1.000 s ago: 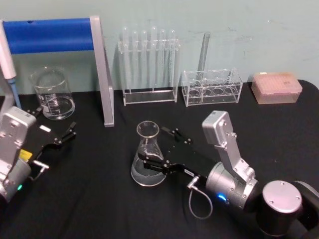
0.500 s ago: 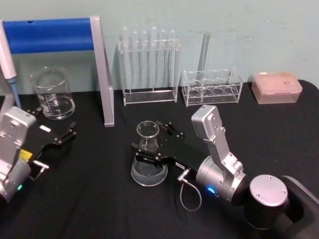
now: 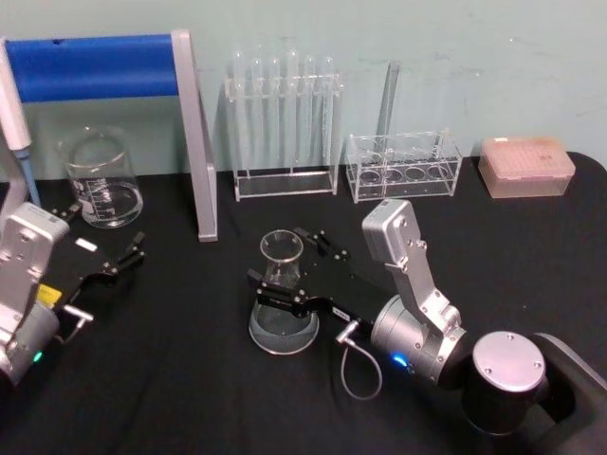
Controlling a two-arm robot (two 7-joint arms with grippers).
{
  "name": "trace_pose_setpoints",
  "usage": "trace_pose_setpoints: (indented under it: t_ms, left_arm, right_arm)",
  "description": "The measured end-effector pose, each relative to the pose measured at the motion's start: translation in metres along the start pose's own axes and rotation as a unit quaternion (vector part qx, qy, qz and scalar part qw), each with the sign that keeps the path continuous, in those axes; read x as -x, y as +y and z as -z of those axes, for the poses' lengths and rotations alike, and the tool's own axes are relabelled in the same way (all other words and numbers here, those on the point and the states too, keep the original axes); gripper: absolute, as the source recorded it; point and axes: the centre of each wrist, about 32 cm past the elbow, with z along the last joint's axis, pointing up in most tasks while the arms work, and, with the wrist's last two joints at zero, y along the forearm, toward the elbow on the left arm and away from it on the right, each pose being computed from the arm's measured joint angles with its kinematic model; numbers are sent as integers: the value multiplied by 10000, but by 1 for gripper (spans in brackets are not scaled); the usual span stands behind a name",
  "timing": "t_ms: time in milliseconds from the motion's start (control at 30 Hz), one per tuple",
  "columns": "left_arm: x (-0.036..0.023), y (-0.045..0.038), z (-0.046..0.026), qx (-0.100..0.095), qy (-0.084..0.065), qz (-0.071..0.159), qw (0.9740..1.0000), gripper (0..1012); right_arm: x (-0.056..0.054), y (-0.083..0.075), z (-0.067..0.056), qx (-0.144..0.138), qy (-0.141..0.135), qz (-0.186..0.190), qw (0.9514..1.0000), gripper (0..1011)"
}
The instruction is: Grasp the erlenmeyer flask with one hand, shake it three times, then place it back.
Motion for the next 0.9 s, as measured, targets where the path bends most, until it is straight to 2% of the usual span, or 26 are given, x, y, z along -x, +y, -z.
trace_pose_setpoints:
  t_ms: [133, 300, 567, 600, 667, 767, 900]
  left_arm:
    - [0, 0, 0, 0, 0, 0, 10000, 1001]
    - [0, 0, 0, 0, 0, 1, 10000, 1001]
    - [0, 0, 0, 0, 0, 0, 10000, 1001]
    - [0, 0, 0, -1, 0, 0, 10000, 1001]
    - [0, 0, 0, 0, 0, 0, 10000, 1001]
    - [0, 0, 0, 0, 0, 0, 10000, 1001]
    - [0, 0, 0, 0, 0, 0, 10000, 1001]
  right_arm:
    - [1, -1, 0, 0, 3, 0, 10000, 980]
    - [1, -2, 0, 0, 7, 1, 10000, 881]
    - [1, -4, 0, 3, 11, 1, 10000, 638]
    - [1, -4, 0, 3, 11, 0, 10000, 638]
    - [1, -5, 0, 3, 12, 1, 10000, 538]
    - [0, -6, 0, 6, 13, 1, 10000, 462]
    - [1, -5, 0, 5, 14, 1, 10000, 457]
